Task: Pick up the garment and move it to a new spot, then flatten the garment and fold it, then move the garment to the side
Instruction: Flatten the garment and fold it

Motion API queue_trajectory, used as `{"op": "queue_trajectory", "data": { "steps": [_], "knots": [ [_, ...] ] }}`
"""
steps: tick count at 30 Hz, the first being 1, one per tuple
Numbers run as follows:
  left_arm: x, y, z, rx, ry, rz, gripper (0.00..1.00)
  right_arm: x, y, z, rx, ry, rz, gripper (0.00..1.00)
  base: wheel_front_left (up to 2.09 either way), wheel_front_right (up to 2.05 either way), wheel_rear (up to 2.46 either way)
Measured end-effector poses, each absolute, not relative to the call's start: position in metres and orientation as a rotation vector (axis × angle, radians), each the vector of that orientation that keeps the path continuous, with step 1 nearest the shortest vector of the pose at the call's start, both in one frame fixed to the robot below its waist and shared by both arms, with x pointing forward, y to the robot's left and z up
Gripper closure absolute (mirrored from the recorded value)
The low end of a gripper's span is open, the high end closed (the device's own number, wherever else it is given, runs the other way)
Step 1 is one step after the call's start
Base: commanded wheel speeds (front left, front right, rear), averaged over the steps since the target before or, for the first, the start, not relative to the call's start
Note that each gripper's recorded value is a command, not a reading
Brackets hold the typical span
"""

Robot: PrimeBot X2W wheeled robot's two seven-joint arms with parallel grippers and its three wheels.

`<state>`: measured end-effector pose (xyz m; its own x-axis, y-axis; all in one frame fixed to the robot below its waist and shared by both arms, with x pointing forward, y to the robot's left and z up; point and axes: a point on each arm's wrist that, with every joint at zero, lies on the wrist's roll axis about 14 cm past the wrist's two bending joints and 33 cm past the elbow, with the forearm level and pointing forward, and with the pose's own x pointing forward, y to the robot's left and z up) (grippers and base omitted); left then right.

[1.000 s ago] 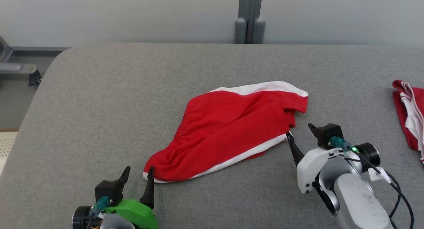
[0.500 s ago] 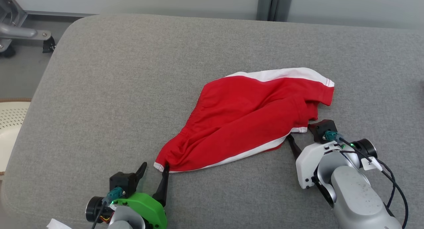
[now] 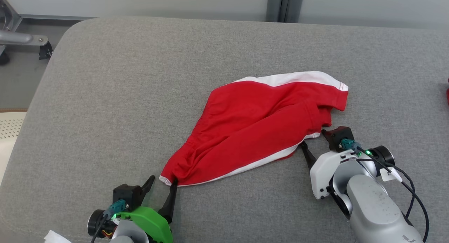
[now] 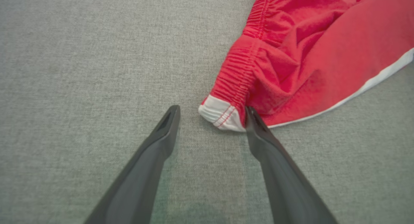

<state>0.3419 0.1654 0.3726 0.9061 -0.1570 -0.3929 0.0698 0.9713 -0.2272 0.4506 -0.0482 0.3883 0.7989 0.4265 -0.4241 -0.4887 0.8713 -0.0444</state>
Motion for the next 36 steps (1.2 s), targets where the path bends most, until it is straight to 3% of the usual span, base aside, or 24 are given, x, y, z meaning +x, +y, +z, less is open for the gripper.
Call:
{"op": "queue_trajectory", "data": {
  "steps": [9,10,11,12,13,14,15,29,36],
  "knots": [
    [0.345,0.161,0.376,-0.201,0.417,-0.156,0.0,0.452,-0.047,0.392,-0.153,0.397,0.5,0.0,0.0,0.0,0.0],
    [0.345,0.16,0.375,-0.202,0.419,-0.16,0.0,0.453,-0.047,0.392,-0.154,0.395,0.501,0.12,0.0,0.0,0.0],
    [0.345,0.159,0.375,-0.203,0.422,-0.166,0.0,0.453,-0.046,0.393,-0.151,0.39,0.502,0.51,0.0,0.0,0.0],
    [0.345,0.158,0.374,-0.204,0.425,-0.17,0.16,0.453,-0.046,0.393,-0.145,0.388,0.504,0.68,0.0,0.0,0.0],
    [0.346,0.158,0.375,-0.205,0.423,-0.173,0.58,0.452,-0.044,0.393,-0.139,0.392,0.506,1.0,0.0,0.0,0.0],
    [0.346,0.157,0.375,-0.206,0.423,-0.176,0.72,0.45,-0.042,0.392,-0.132,0.395,0.513,1.0,0.0,0.0,0.0],
    [0.346,0.156,0.374,-0.206,0.423,-0.18,1.0,0.45,-0.04,0.393,-0.123,0.393,0.515,1.0,0.0,0.0,0.0],
    [0.349,0.15,0.397,-0.288,0.341,-0.194,1.0,0.438,-0.066,0.417,-0.025,0.309,0.467,1.0,0.0,0.0,0.0],
    [0.342,0.123,0.433,-0.406,0.285,-0.288,1.0,0.42,-0.102,0.463,0.176,0.244,0.393,1.0,0.0,0.0,0.0]
  ]
}}
